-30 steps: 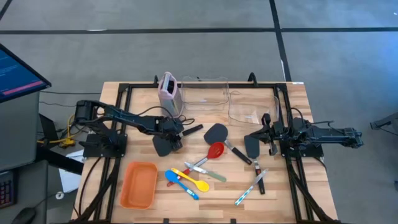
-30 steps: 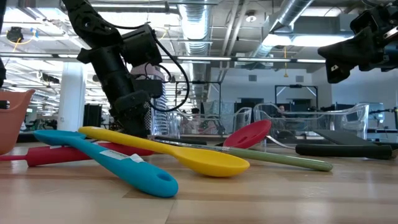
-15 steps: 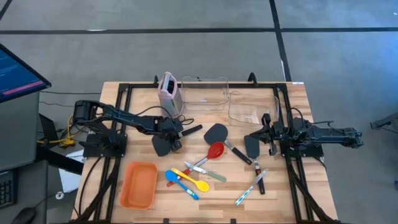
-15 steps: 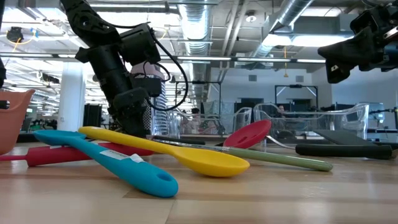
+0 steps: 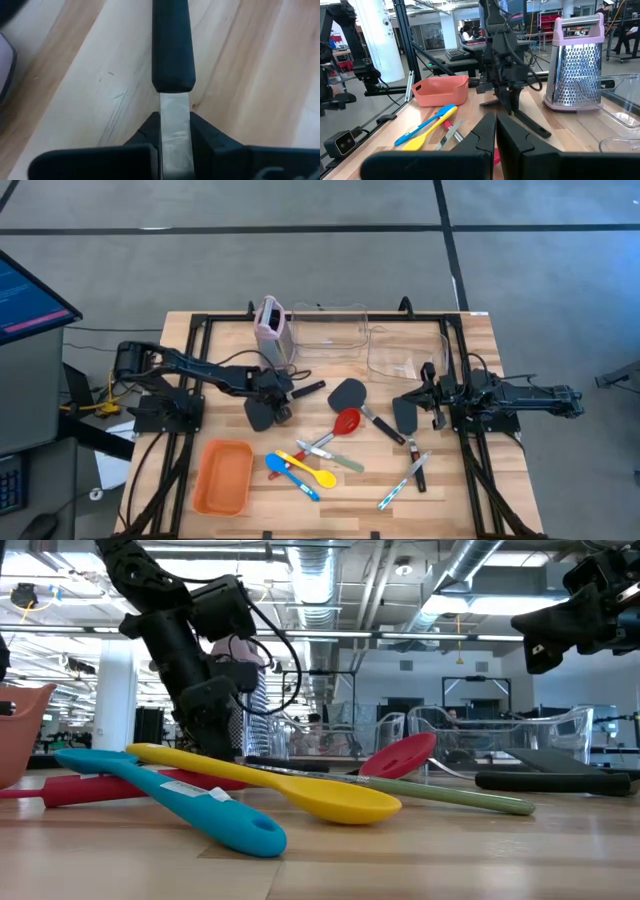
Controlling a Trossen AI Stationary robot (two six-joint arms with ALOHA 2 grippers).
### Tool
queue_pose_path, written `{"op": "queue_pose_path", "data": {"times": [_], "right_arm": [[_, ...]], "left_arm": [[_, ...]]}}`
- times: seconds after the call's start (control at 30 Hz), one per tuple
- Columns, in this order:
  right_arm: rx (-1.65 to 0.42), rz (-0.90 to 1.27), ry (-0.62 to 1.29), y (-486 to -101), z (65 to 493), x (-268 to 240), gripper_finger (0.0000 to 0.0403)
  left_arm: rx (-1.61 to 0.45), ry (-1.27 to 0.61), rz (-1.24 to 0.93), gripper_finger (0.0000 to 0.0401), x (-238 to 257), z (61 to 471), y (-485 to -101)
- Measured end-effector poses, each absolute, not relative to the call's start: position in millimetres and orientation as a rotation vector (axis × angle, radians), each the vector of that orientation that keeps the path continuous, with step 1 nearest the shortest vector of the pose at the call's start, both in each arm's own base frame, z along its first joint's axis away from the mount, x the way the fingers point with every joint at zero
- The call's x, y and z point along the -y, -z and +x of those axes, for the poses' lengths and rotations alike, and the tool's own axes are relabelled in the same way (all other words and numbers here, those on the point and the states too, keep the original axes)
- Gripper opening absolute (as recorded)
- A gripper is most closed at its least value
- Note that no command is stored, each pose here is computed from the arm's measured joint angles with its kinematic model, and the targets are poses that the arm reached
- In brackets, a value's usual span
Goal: Pick & Place Kitchen Items
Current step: Put the top left black spatula into the right transparent bin
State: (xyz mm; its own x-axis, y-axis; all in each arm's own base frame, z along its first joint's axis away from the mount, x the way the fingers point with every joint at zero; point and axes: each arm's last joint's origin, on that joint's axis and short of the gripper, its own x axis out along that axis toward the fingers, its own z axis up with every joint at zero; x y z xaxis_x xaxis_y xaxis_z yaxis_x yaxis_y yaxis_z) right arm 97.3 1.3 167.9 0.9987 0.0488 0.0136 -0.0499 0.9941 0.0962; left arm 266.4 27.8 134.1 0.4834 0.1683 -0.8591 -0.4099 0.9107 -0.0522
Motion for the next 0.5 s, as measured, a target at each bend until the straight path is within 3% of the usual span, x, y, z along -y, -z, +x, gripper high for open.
{"op": "queue_pose_path", "data": {"times": [0.5], "right_arm": [[0.012,0.096,-0.049,-168.0,97.3,-1.2,0.001]], "left_arm": [[-0.554,-0.305,-0.174,0.0029,-19.5,235.2,-236.8]]}}
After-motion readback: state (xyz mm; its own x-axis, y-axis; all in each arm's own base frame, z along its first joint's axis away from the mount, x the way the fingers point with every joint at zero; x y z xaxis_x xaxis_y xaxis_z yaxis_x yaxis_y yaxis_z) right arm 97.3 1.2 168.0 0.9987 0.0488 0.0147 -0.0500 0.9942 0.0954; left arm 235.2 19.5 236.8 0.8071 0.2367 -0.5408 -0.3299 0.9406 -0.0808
